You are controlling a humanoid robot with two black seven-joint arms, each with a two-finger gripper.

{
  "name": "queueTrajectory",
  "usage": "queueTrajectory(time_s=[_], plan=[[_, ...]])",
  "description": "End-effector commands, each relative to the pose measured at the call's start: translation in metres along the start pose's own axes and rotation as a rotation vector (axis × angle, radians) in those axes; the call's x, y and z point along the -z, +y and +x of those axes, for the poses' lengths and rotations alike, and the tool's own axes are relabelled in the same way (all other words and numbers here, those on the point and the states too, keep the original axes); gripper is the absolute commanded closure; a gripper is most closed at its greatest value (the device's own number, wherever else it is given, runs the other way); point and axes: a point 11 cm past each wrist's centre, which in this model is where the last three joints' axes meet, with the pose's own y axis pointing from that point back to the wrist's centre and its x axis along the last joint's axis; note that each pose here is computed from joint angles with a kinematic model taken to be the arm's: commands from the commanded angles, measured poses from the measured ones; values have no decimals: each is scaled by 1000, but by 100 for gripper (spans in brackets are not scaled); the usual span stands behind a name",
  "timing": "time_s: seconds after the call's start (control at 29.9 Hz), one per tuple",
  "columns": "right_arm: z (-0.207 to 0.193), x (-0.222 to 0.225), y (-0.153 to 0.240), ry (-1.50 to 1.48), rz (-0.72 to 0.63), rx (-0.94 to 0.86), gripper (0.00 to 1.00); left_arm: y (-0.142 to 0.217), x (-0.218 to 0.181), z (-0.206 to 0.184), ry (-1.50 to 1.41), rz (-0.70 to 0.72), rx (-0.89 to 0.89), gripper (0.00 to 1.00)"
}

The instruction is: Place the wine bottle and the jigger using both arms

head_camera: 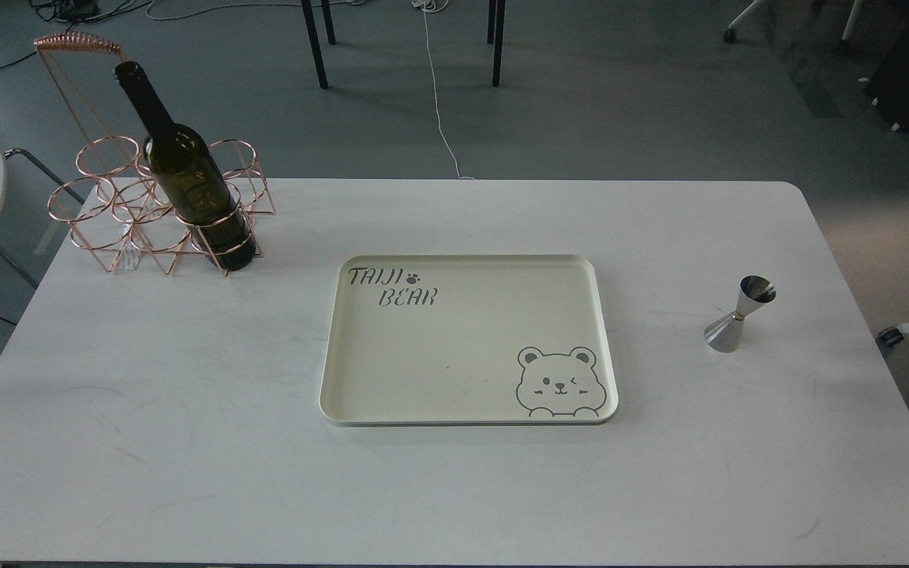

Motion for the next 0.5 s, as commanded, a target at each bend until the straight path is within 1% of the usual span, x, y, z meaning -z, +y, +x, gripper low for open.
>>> queueTrajectory(time_s=[0.0, 0.13, 0.2, 0.3, 0.47], plan=[[1, -2, 1, -1, -3, -3, 1, 1, 18, 6, 199, -7, -17, 3], [7, -1, 3, -23, 11, -29, 1, 9, 37, 18, 409, -35, -40, 2], [17, -3, 9, -60, 24, -74, 1, 16, 49, 23, 497, -41, -50, 2], [25, -15, 16, -131, -11, -122, 1, 22, 65, 21, 585, -51, -53, 2], [16, -30, 16, -185, -30, -125, 1, 29, 94, 23, 701, -77, -109, 2]])
